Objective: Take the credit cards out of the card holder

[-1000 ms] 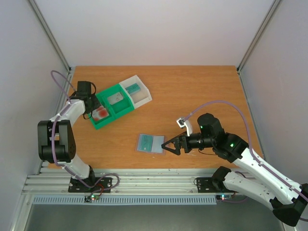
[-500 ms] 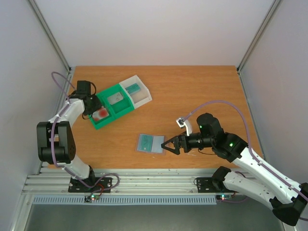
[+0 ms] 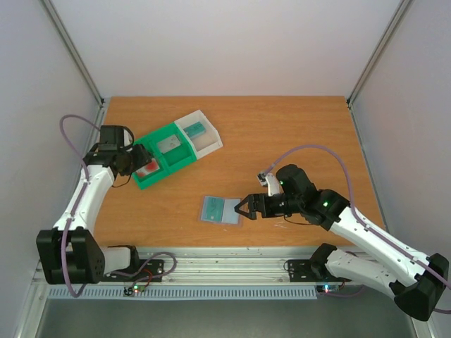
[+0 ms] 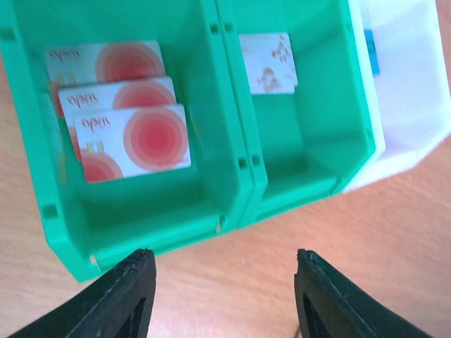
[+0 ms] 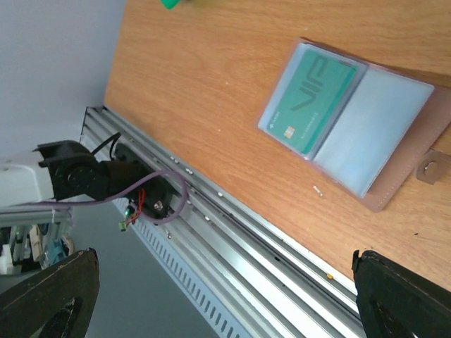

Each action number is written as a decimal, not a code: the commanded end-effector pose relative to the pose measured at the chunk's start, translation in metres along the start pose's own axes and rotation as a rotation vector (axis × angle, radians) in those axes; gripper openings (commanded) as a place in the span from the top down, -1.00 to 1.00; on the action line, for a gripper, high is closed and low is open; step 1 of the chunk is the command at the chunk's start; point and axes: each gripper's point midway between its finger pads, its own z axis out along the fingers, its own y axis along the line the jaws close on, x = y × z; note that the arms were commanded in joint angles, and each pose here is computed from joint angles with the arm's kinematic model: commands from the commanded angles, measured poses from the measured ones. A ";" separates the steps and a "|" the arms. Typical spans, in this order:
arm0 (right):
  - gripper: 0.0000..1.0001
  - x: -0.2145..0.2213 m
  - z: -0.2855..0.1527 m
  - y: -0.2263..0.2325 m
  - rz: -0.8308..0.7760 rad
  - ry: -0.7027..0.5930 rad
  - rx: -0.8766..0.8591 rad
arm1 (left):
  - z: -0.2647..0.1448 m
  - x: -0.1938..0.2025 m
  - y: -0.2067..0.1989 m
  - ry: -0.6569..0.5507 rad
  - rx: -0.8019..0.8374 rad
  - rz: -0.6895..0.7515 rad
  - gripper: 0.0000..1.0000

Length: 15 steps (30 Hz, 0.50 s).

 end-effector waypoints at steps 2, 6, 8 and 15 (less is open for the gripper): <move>-0.97 -0.007 0.007 -0.013 0.077 -0.019 0.063 | -0.013 0.045 -0.015 0.126 0.105 0.051 -0.11; -0.82 -0.005 0.023 -0.020 0.115 0.019 0.068 | -0.017 0.078 -0.034 0.197 0.174 0.100 -0.05; -0.67 -0.005 0.032 -0.021 0.131 0.032 0.057 | -0.017 0.091 -0.041 0.223 0.198 0.121 -0.02; 0.11 -0.010 0.058 -0.032 0.181 0.035 0.048 | -0.010 0.126 -0.063 0.305 0.296 0.159 0.12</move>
